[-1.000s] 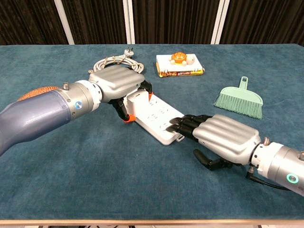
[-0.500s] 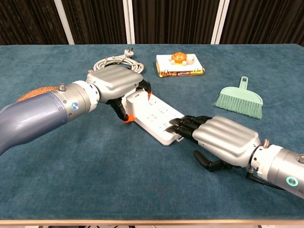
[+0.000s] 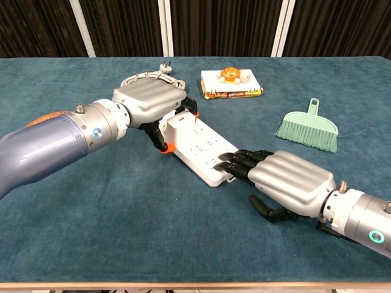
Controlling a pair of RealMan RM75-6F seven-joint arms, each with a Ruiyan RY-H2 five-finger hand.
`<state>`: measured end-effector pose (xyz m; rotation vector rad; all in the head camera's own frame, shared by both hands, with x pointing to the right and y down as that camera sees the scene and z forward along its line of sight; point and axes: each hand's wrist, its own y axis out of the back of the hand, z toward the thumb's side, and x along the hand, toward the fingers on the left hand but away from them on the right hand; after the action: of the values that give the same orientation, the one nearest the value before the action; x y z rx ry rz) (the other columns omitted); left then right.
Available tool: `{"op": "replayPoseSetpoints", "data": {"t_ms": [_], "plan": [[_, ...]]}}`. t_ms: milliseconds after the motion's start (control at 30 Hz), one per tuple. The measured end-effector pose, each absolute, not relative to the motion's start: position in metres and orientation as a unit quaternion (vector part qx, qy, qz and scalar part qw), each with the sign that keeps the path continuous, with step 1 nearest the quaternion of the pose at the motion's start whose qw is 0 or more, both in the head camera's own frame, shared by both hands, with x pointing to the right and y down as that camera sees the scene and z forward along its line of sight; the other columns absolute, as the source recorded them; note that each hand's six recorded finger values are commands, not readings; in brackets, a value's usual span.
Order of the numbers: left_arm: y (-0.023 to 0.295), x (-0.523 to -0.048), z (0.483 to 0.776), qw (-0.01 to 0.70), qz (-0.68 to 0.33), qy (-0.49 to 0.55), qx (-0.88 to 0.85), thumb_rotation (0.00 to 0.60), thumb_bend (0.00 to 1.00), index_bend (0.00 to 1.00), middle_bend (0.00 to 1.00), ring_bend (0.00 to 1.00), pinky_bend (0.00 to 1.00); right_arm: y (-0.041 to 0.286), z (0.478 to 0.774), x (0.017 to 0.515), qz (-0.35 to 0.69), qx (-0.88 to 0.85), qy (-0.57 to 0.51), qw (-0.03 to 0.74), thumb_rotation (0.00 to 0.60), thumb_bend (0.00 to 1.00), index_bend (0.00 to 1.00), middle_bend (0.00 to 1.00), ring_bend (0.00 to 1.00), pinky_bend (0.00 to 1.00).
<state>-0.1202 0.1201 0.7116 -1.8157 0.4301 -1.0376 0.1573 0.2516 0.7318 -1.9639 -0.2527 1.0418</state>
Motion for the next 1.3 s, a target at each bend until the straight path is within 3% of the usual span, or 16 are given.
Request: {"op": "replayPoseSetpoints", "data": {"t_ms": [700, 1100, 1300], "plan": [[0.12, -0.11, 0.694, 0.492, -0.402, 0.181, -0.751, 0.6, 0.5, 0.55, 0.57, 0.22, 0.14, 0.257, 0.733, 0.155, 0.417, -0.793, -0.101, 0.432, 0.6, 0.75, 0.12, 0.11, 0.11, 0.19], [0.097, -0.101, 0.654, 0.501, -0.367, 0.233, -0.748, 0.6, 0.49, 0.55, 0.57, 0.22, 0.14, 0.253, 0.723, 0.15, 0.407, -0.793, -0.117, 0.437, 0.6, 0.75, 0.12, 0.11, 0.11, 0.19], [0.083, -0.113, 0.636, 0.506, -0.367, 0.254, -0.738, 0.6, 0.4, 0.48, 0.52, 0.22, 0.14, 0.241, 0.708, 0.147, 0.394, -0.786, -0.146, 0.454, 0.6, 0.75, 0.06, 0.11, 0.09, 0.12]]}}
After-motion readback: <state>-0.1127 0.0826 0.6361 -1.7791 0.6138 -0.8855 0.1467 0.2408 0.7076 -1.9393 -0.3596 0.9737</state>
